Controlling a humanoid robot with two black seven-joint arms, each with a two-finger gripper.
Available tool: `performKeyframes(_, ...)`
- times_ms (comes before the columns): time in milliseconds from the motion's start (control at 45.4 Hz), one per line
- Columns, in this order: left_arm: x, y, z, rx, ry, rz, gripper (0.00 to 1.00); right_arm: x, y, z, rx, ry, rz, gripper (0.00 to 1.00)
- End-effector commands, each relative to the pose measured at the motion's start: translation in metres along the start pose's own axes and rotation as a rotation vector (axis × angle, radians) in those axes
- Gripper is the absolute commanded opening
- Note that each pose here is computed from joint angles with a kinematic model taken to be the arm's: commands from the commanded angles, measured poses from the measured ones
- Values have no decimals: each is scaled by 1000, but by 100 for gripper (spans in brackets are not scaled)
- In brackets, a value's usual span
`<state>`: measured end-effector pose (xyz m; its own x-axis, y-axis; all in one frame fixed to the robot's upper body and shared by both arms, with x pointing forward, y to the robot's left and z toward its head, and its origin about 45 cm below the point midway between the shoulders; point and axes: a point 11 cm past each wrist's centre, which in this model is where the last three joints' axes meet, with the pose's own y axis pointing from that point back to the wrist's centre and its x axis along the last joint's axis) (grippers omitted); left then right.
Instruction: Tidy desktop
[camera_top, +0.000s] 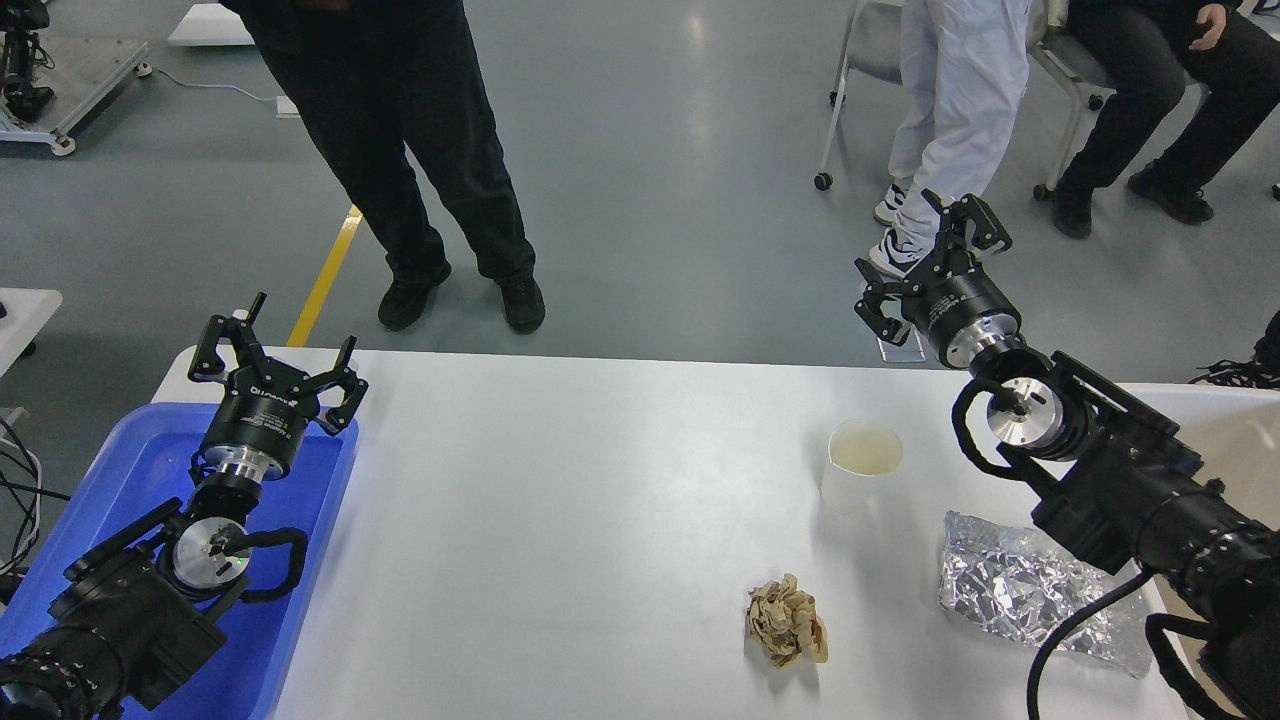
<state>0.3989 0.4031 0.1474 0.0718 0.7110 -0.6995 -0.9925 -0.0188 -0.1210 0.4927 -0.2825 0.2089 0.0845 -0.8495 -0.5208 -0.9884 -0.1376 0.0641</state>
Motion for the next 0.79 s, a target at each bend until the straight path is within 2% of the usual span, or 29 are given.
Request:
performKeyframes(0,0,0,-1,2,1,0,100,0,0,0,-1,3,1,100)
performKeyframes(463,0,0,0,0,0,0,100,5,3,-3,7,-2,-5,100)
performKeyframes(771,0,0,0,1,-1,0,100,-6,0,-16,-3,71,-87,100)
